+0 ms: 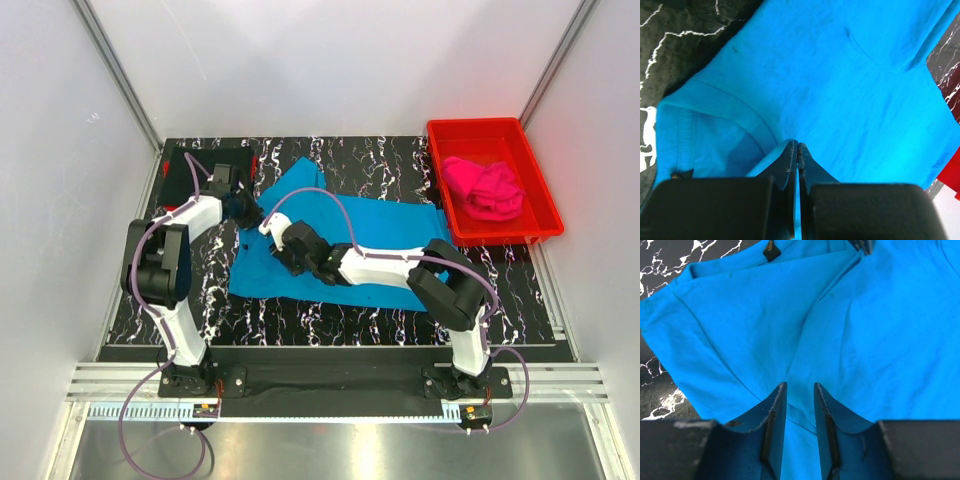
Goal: Fold and stack the t-shirts
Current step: Fold the tshirt
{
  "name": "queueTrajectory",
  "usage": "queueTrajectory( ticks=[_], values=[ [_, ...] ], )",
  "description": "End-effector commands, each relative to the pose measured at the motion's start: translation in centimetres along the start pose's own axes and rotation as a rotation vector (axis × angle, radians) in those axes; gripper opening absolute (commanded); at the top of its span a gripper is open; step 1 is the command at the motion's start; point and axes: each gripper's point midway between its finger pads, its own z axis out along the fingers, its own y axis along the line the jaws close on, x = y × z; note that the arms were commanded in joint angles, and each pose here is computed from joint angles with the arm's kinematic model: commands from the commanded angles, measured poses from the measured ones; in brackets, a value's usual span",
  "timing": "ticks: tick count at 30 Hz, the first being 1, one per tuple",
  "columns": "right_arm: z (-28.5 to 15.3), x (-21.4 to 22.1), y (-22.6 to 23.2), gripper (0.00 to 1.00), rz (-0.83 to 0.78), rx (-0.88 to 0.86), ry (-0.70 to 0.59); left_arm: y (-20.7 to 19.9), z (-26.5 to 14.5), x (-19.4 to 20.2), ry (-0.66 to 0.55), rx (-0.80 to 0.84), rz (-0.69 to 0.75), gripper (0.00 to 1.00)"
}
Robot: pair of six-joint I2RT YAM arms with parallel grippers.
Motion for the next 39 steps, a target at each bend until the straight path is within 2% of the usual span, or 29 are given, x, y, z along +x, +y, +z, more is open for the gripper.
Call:
queueTrajectory(
  ticks=[1,12,24,27,30,31,32,39],
  values=[
    [-0.4,-2.8,0.8,0.36,-0.019,-0.017,-0.091,-2.8,-0.4,-1.9,-0.041,0.083,0.005,0.0],
    [1.3,-0.8,2.2,0.39,-0.086,-0.005,-0.035,-2.1,0.3,-1.5,-0.029,0.063,-0.006,0.0],
    [1.9,0.2,0.6,0.37,-0.094,0.1,-0.014,-2.1,0.4,-1.6,-0.032,0.06,-0.01,0.0],
    [2.0,0.3,0.5,0.3,-0.098,0.109,-0.012,-2.1,0.4,-1.6,-0.033,0.059,-0.012,0.0],
    [2.1,0.4,0.3,0.14,-0.101,0.121,-0.01,-2.1,0.4,-1.6,-0.034,0.058,-0.012,0.0],
    [2.0,0.3,0.0,0.05,-0.098,0.135,-0.013,-2.1,0.4,-1.7,-0.035,0.059,-0.013,0.0],
    [1.8,0.1,-0.1,0.02,-0.097,0.143,-0.02,-2.1,0.4,-1.7,-0.036,0.058,-0.013,0.0],
    [0.5,-1.3,-2.4,0.0,-0.065,0.251,-0.06,-2.7,0.5,-2.1,-0.04,0.068,0.001,0.0]
  ],
)
